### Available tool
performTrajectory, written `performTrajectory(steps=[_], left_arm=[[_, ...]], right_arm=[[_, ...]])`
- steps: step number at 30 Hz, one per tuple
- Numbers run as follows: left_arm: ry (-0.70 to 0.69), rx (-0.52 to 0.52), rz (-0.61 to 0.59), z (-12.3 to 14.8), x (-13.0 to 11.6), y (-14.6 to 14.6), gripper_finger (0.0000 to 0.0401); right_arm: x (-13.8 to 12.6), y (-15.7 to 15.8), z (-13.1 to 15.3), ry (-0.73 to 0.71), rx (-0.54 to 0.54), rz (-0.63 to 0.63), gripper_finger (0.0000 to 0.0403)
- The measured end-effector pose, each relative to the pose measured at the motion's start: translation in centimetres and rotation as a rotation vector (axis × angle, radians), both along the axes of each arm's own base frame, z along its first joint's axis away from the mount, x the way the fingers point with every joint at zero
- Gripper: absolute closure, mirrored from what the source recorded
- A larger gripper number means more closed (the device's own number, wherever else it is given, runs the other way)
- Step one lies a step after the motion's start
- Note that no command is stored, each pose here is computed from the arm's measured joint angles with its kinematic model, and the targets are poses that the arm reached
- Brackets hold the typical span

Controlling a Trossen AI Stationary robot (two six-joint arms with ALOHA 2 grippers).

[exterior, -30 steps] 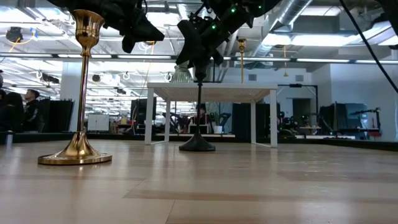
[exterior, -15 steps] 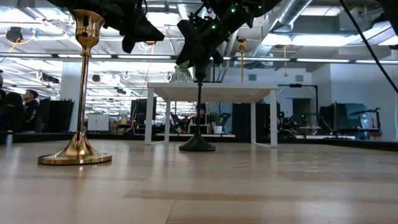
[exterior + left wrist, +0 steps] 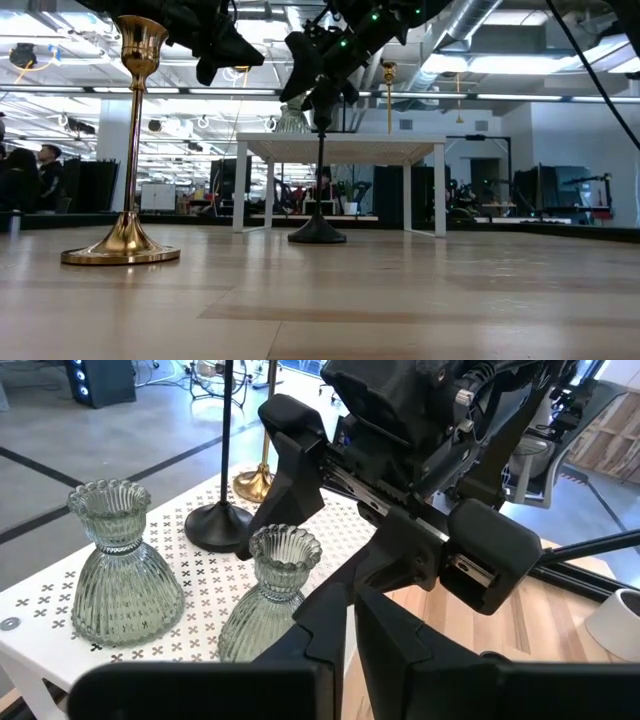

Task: Pick & Place candle stick holders
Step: Align the black candle holder with the black candle holder on the shelf

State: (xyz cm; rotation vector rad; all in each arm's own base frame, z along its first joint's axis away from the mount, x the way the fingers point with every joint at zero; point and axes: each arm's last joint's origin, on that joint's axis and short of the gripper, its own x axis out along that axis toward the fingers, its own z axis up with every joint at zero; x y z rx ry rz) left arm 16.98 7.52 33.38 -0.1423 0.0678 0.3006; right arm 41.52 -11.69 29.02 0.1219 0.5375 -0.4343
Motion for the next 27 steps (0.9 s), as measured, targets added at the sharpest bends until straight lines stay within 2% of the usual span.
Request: performTrajectory(steps=[5, 19, 23, 27], left_arm=[[0.0, 0.0, 0.0, 0.0, 0.0, 0.0, 0.0375], [-0.001, 0.0, -0.001, 0.0, 0.0, 0.0, 0.0375], [-0.001, 0.0, -0.001, 0.0, 0.0, 0.0, 0.0375], [-0.001, 0.0, -0.001, 0.0, 0.0, 0.0, 0.0375]], right_arm=[[-0.4, 0.3, 1.0, -0.01, -0.022, 0.016, 0.0138], [-4.1, 2.9, 6.6, -0.078, -0.042, 0.057, 0.0137], [-5.0, 3.6, 7.1, -0.043, -0.03, 0.07, 0.0138], [-5.5, 4.1, 6.4, 0.04, 0.016, 0.065, 0.0156]])
